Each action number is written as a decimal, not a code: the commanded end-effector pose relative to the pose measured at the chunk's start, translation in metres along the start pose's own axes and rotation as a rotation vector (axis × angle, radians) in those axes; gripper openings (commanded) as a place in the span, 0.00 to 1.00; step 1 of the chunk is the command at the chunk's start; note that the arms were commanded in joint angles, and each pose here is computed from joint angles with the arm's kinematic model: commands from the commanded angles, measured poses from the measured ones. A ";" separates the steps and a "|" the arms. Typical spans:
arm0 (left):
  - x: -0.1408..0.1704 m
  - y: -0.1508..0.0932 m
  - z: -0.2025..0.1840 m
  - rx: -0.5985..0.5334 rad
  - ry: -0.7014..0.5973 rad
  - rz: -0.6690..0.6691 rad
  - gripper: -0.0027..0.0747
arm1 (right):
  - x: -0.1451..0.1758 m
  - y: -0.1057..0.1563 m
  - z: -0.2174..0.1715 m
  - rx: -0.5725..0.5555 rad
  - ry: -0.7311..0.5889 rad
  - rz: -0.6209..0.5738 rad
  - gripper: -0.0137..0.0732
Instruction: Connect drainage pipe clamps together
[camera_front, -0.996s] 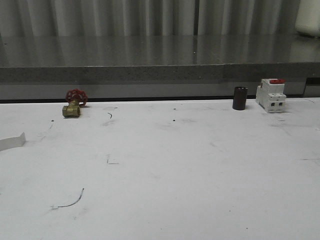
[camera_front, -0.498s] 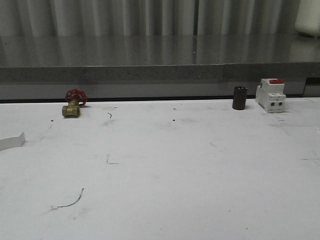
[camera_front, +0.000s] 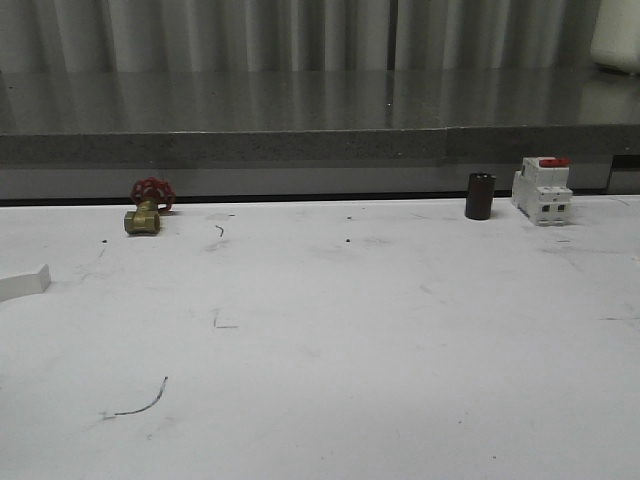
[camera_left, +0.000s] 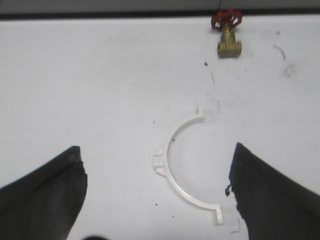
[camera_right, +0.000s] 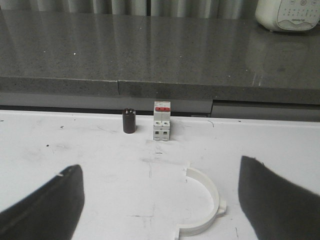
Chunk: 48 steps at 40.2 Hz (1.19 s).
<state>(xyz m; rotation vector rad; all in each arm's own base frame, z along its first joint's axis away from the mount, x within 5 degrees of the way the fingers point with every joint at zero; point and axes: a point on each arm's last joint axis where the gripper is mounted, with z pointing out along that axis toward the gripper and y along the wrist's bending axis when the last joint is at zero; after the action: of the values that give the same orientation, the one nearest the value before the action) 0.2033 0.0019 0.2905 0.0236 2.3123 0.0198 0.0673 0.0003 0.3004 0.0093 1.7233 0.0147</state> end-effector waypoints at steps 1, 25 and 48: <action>-0.024 0.001 0.025 0.004 0.032 -0.017 0.75 | -0.018 -0.001 -0.002 0.010 -0.092 -0.014 0.90; -0.033 0.006 0.155 0.147 0.412 -0.012 0.75 | -0.018 -0.001 -0.002 0.010 -0.092 -0.014 0.90; -0.007 0.011 0.185 0.169 0.588 0.043 0.60 | -0.018 -0.001 -0.002 0.010 -0.092 -0.014 0.90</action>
<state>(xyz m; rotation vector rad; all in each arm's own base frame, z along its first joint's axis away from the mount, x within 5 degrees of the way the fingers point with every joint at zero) 0.3402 0.0133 0.1536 0.1695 2.9557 -0.1904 0.0673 0.0003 0.3004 0.0093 1.7233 0.0147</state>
